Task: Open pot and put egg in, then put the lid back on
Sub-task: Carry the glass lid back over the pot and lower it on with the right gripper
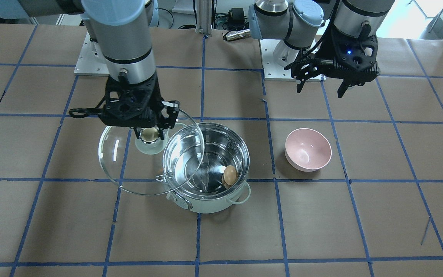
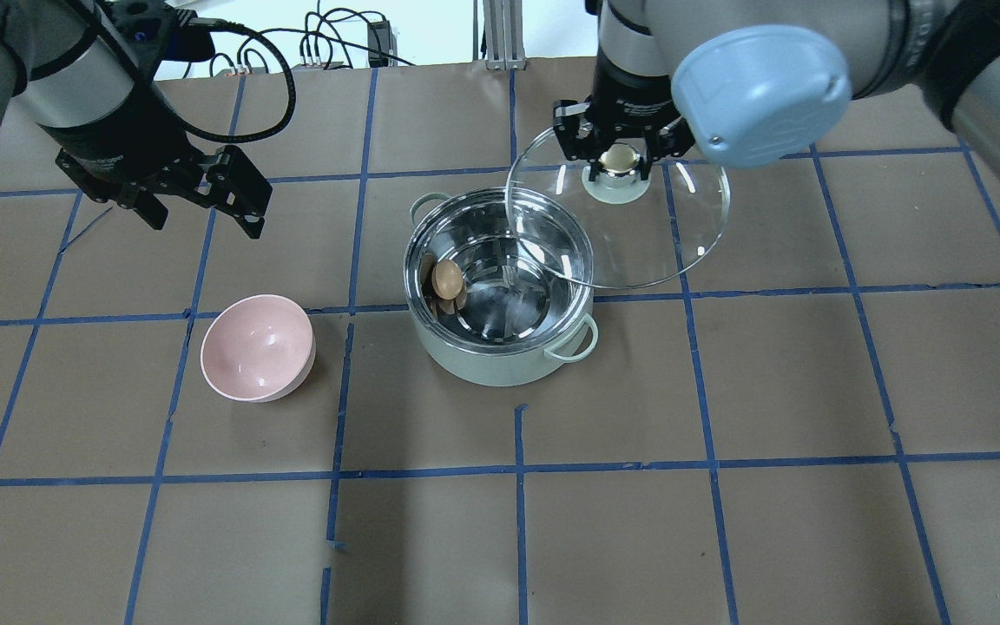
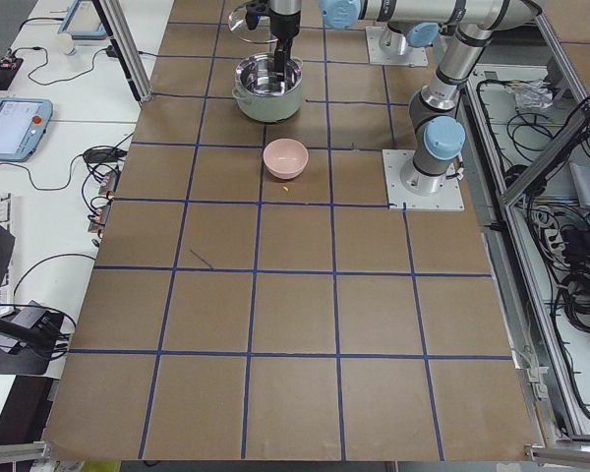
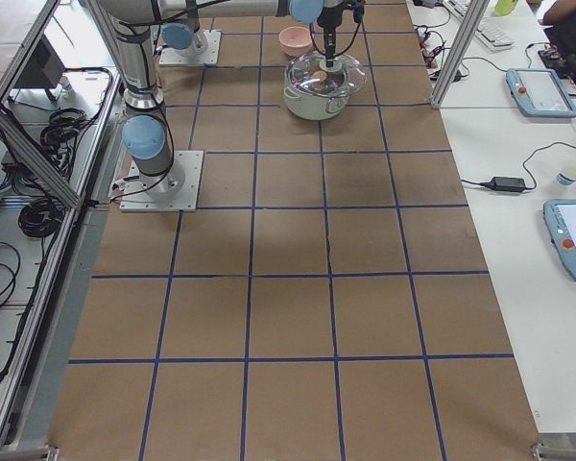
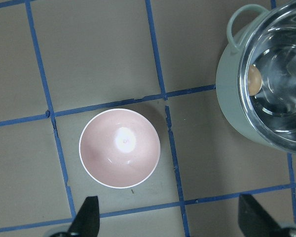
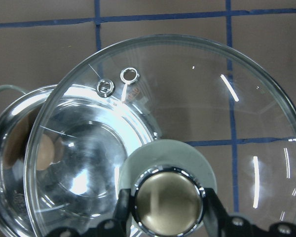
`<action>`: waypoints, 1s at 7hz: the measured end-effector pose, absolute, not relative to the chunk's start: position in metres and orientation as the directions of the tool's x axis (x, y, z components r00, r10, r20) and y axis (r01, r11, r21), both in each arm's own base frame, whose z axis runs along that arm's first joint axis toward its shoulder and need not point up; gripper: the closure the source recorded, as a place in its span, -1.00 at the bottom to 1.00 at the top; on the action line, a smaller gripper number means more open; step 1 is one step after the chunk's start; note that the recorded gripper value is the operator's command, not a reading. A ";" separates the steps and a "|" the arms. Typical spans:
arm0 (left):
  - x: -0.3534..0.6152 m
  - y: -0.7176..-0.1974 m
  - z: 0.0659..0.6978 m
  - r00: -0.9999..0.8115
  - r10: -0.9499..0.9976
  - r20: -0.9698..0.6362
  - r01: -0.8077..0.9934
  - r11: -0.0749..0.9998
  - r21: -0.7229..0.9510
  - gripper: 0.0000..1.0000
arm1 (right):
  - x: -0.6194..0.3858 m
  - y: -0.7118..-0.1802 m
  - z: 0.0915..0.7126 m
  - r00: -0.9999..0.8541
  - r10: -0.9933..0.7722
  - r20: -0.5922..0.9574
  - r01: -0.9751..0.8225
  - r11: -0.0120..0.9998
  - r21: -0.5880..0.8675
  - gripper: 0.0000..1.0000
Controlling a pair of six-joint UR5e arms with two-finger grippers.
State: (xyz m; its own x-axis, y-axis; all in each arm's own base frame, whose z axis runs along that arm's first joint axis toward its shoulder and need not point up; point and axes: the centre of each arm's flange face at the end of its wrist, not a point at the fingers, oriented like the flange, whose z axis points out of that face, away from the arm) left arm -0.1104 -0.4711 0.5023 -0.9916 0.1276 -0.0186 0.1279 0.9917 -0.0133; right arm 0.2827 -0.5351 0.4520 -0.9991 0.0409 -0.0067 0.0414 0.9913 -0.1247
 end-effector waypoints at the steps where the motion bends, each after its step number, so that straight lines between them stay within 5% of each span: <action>1: -0.109 -0.469 0.503 -0.996 0.091 -0.018 0.091 0.996 -0.002 -0.99 | 0.307 -0.530 0.447 -0.998 0.053 -0.020 0.056 0.989 -0.134 0.77; 7: -0.102 -0.461 0.517 -0.998 0.019 -0.053 0.018 1.000 0.014 -1.00 | 0.387 -0.518 0.394 -0.998 0.025 -0.063 0.034 0.989 -0.141 0.78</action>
